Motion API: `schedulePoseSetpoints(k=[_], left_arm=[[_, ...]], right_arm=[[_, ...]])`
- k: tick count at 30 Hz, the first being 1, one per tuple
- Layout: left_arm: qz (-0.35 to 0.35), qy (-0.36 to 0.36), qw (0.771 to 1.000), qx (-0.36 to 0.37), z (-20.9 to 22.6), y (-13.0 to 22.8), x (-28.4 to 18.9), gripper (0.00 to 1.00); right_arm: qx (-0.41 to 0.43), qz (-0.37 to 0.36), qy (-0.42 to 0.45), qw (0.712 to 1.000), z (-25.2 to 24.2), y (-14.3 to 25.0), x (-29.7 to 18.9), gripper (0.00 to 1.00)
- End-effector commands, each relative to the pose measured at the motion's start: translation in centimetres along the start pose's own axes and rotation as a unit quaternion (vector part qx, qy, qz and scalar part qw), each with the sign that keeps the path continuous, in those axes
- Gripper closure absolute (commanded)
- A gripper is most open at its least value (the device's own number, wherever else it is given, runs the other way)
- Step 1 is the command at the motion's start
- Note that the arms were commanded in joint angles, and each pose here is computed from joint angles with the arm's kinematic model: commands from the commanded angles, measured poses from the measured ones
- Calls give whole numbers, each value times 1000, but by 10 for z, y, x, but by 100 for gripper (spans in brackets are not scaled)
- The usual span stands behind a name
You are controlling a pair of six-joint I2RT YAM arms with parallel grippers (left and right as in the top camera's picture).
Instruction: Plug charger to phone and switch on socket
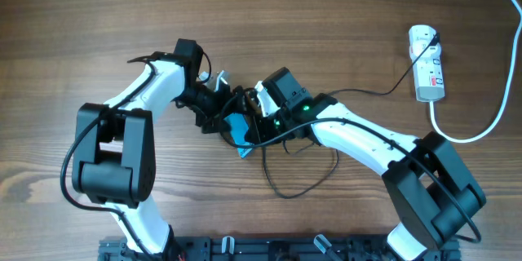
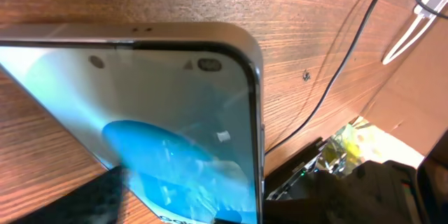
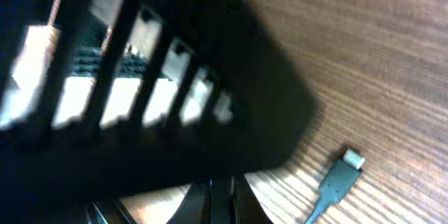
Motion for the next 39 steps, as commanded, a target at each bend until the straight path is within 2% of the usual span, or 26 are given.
schedulePoseSetpoints(k=[1,3,6,8,13,16,21,27,32,36,39], left_arm=[[-16,14,1000,12,-6,0,-12,0],[-29,42,999,16,-5,0,-29,0],[-51,145,985,78,-16,8,-66,3],[-85,210,967,114,-23,15,-98,3],[-129,306,921,204,-37,34,-146,8],[-154,311,908,234,-41,41,-158,10],[-153,312,909,229,-41,42,-159,10],[-121,351,898,236,-45,49,-162,9],[-135,342,902,229,-41,46,-164,11],[-162,304,918,195,-38,39,-162,19],[-165,310,921,169,-40,35,-165,21]], right_arm=[[0,-24,-5,1000,-3,-12,-5,96],[9,-35,-33,999,-9,-19,-16,96],[4,-54,-145,988,-10,-30,-36,96],[9,-67,-250,966,-7,-42,-53,96],[10,-102,-324,941,1,-65,-74,96],[-12,-117,-365,924,13,-77,-88,96],[-52,-154,-394,905,26,-89,-108,96],[-21,-220,-357,908,-10,-99,-131,96],[-33,-199,-373,906,-29,-93,-147,96],[-45,-177,-385,905,-16,-91,-138,96],[-55,-168,-389,904,1,-90,-126,96]])
Point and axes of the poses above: each gripper's point midway between its finger pads, its own x axis out along the fingers, its own z axis along the line the jaws close on, y = z × x, the point moved 10 cm from there along -x, back along the fingers, and after that the axes turned 12 degrees about -x, right-handed, at the moved point
